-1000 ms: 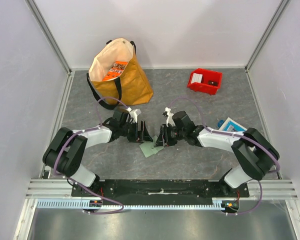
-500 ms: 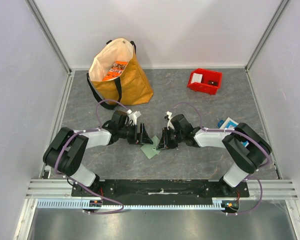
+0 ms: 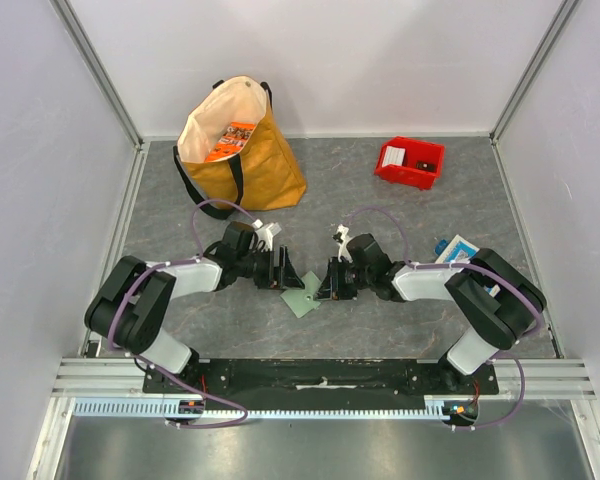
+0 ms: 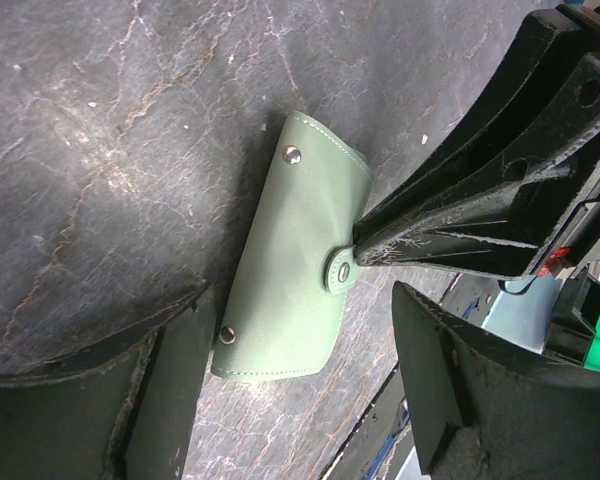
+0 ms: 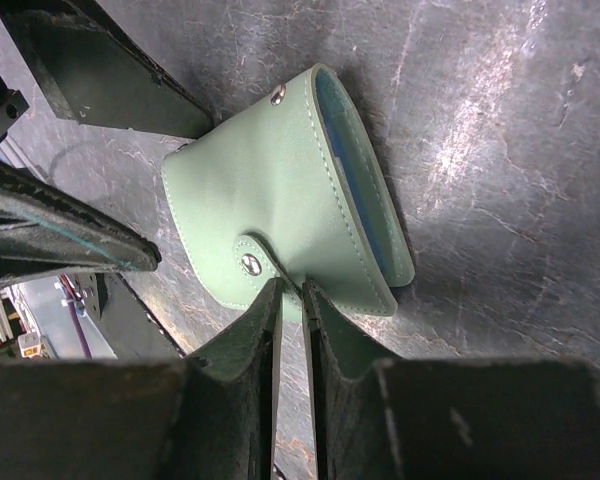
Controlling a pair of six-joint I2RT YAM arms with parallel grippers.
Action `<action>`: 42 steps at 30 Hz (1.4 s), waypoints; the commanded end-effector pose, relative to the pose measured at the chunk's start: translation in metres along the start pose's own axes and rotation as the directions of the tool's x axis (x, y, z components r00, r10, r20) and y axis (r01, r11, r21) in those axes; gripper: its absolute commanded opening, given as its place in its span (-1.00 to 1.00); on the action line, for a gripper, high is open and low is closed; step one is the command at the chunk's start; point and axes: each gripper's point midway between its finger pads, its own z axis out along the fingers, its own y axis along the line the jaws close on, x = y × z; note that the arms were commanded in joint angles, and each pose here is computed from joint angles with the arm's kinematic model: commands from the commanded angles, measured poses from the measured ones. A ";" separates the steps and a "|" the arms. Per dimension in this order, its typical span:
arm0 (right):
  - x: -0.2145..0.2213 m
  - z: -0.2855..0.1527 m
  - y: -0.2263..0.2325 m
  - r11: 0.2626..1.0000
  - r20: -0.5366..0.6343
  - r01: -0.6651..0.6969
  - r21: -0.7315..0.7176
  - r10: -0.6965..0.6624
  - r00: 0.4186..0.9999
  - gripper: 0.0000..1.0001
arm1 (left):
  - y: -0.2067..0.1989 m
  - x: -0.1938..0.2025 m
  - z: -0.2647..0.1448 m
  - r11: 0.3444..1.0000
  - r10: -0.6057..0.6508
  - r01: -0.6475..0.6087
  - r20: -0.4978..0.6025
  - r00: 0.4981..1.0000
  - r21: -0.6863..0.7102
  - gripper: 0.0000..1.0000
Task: Put the credit cards into the card holder
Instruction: Open the card holder at the center of the board.
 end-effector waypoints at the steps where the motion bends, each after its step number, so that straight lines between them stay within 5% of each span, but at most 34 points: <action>1: 0.062 -0.005 -0.095 0.938 -0.129 -0.020 0.347 0.069 0.989 -0.57 | 0.021 0.030 0.003 0.998 -0.041 0.035 -0.103 0.994 -0.053 0.51; 7: 0.069 -0.004 -0.101 0.937 -0.116 -0.039 0.348 0.084 0.990 -0.57 | 0.017 0.044 0.005 0.997 -0.072 0.072 -0.149 0.986 -0.004 0.05; 13: 0.070 -0.004 -0.102 0.939 -0.115 -0.040 0.343 0.084 0.990 -0.57 | 0.003 0.043 0.007 0.993 -0.064 0.078 -0.159 0.985 0.085 -0.03; 17: 0.068 -0.003 -0.096 0.949 -0.111 -0.039 0.314 0.077 0.991 -0.56 | 0.003 0.040 0.008 0.994 -0.053 0.067 -0.160 0.986 0.084 -0.44; 24: 0.031 -0.011 -0.049 0.983 -0.035 0.106 0.149 -0.102 0.994 -0.34 | 0.012 0.027 0.009 0.999 -0.033 0.033 -0.163 0.986 0.002 -0.83; 29: 0.000 -0.009 -0.027 0.969 -0.011 0.223 0.106 -0.223 0.975 -0.08 | 0.015 0.030 0.011 1.000 -0.024 0.024 -0.196 0.980 -0.001 -0.91; 35: -0.007 0.001 -0.008 0.958 -0.031 0.285 0.003 -0.285 0.958 -0.09 | 0.019 0.034 0.013 1.000 -0.020 0.018 -0.209 0.978 -0.010 -0.96; 42: -0.027 -0.028 0.023 0.932 0.077 0.360 -0.033 -0.357 0.931 -0.07 | 0.021 0.034 0.014 1.000 -0.015 0.011 -0.207 0.978 -0.018 -0.96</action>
